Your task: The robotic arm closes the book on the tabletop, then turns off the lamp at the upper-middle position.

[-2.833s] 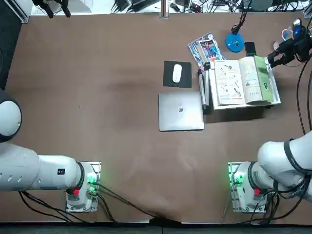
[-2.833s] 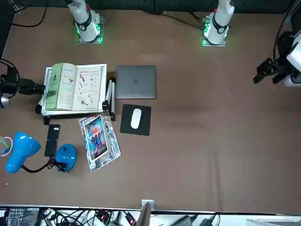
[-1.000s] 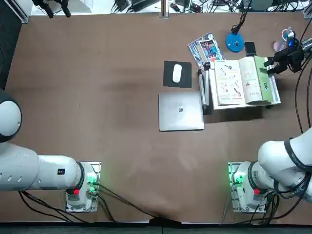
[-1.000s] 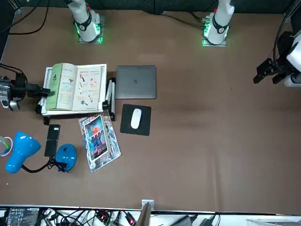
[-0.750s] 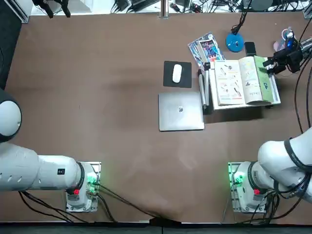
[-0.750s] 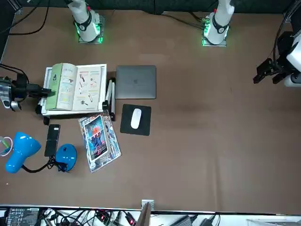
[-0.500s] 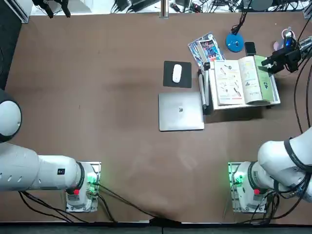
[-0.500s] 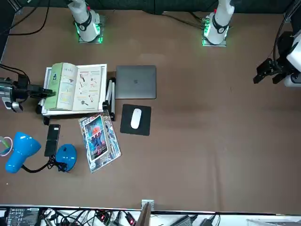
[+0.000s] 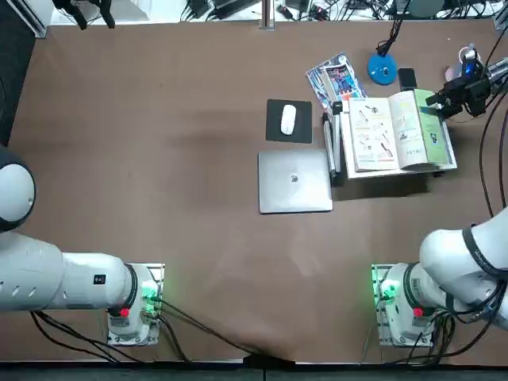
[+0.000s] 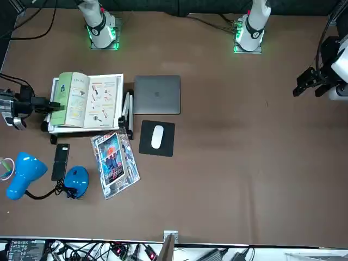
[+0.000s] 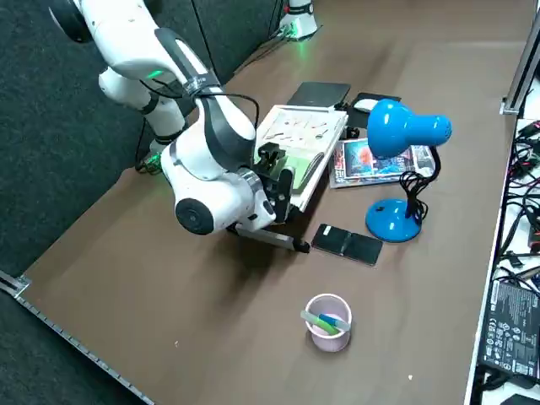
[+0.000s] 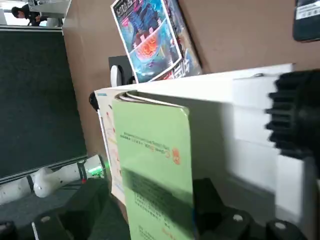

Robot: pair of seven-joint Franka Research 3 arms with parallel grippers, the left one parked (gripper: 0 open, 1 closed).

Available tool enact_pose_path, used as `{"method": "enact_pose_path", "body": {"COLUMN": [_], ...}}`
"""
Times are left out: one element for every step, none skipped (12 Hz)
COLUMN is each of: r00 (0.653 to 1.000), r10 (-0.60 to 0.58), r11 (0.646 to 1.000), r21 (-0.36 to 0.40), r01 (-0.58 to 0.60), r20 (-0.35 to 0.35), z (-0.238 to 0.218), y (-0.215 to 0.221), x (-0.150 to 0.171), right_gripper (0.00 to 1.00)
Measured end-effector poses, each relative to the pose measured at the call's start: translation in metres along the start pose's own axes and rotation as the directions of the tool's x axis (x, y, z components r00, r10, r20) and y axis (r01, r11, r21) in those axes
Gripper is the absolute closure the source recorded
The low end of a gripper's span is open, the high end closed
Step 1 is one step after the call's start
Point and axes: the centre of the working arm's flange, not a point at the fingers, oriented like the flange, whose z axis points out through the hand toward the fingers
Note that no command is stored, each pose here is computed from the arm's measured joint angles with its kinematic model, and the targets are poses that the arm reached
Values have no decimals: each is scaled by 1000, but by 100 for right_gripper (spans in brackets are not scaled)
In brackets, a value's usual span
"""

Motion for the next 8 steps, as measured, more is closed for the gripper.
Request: {"method": "enact_pose_path", "body": {"r00": [1000,1000,1000,1000,1000,1000,999,999], "r10": [-1,0,1,5,12,19,29,38], "r11": [1000,1000,1000,1000,1000,1000,1000,999], "r21": [6,9,11,9,11,11,11,10], "r01": [1,0,-1,-5,-12,-19,-29,-38], "r20": [5,9,12,12,14,16,17,19], "z": [0,0,-2,-6,-8,-10,-12,-13], "y": [-3,-7,-11,-19,-24,-28,-33,-38], "x": [0,0,-1,-2,-2,-3,-4,-4], "right_gripper": [0,0,0,0,0,0,0,0]}}
